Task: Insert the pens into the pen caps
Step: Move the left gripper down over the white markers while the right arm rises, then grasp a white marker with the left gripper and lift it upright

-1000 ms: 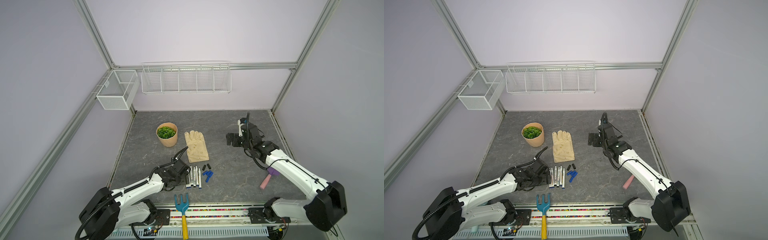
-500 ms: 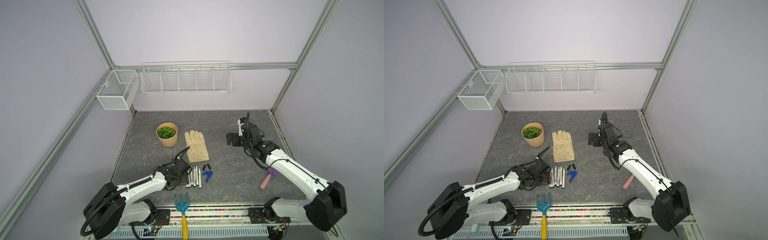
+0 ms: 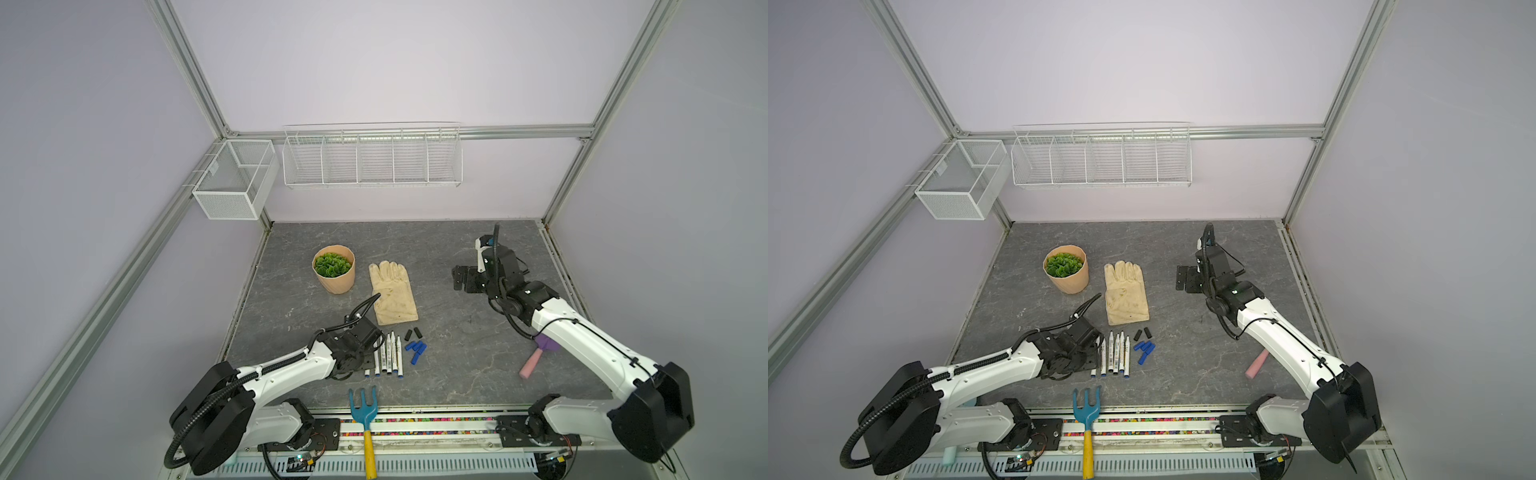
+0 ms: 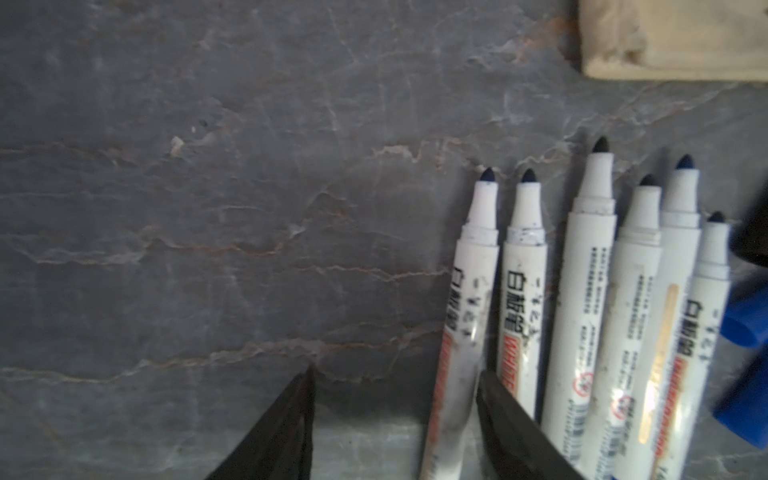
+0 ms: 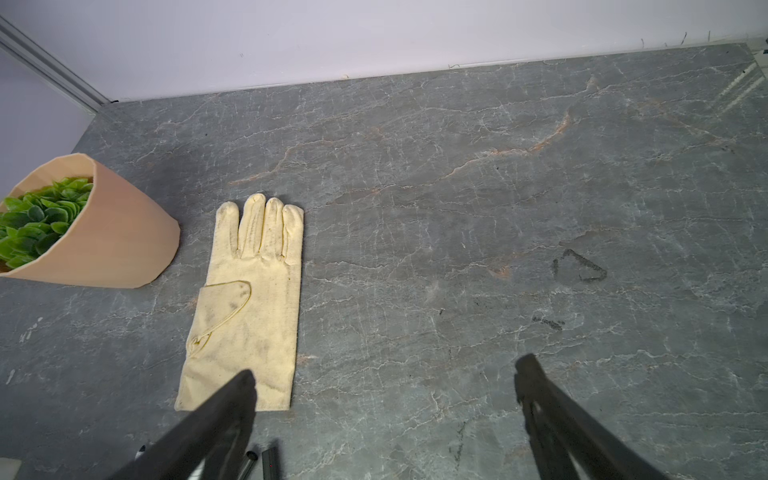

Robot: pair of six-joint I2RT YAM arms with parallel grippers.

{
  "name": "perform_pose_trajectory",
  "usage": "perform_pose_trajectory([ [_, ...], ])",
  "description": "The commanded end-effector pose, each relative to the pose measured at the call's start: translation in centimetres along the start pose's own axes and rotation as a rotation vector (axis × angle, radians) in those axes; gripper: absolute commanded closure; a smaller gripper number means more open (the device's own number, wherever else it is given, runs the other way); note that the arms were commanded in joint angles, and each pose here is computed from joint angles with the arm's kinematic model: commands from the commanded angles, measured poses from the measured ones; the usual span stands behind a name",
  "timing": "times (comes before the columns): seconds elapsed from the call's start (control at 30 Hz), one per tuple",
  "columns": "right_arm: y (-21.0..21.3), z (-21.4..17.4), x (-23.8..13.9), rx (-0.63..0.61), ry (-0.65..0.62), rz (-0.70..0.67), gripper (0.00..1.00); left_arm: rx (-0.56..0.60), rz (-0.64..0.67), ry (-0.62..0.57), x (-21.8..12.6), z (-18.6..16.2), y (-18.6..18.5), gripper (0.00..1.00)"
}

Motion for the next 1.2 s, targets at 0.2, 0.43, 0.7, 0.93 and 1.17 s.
perform_pose_trajectory([
  [0.2,0.1,0.5,-0.3,-0.017,-0.014,-0.017,0.0,0.005,0.03,0.048,0.8,-0.1,-0.3,0.61],
  [0.43,-0.1,0.9,-0.4,-0.014,-0.032,-0.044,0.0,0.034,0.009,0.065,1.3,0.5,-1.3,0.87],
  [0.7,-0.5,0.8,-0.7,-0.022,-0.042,-0.054,0.0,0.069,-0.07,0.031,0.8,1.9,-3.0,1.0],
  [0.93,-0.4,1.0,-1.3,-0.03,-0.053,-0.044,0.01,0.061,-0.077,-0.048,-1.3,3.3,-3.1,1.0],
  [1.17,0.6,0.9,-1.8,-0.03,-0.021,0.036,0.0,0.071,-0.119,-0.188,-5.9,5.0,-2.9,1.0],
])
Point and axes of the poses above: each gripper's point midway between its finger pads, its own x axis out along the fingers, its own y axis along the line the jaws close on, z = x × y, the point moved 7 cm from there along -x, back along the fingers, and after that the axes turned 10 degrees about x, right-handed, at the moved point
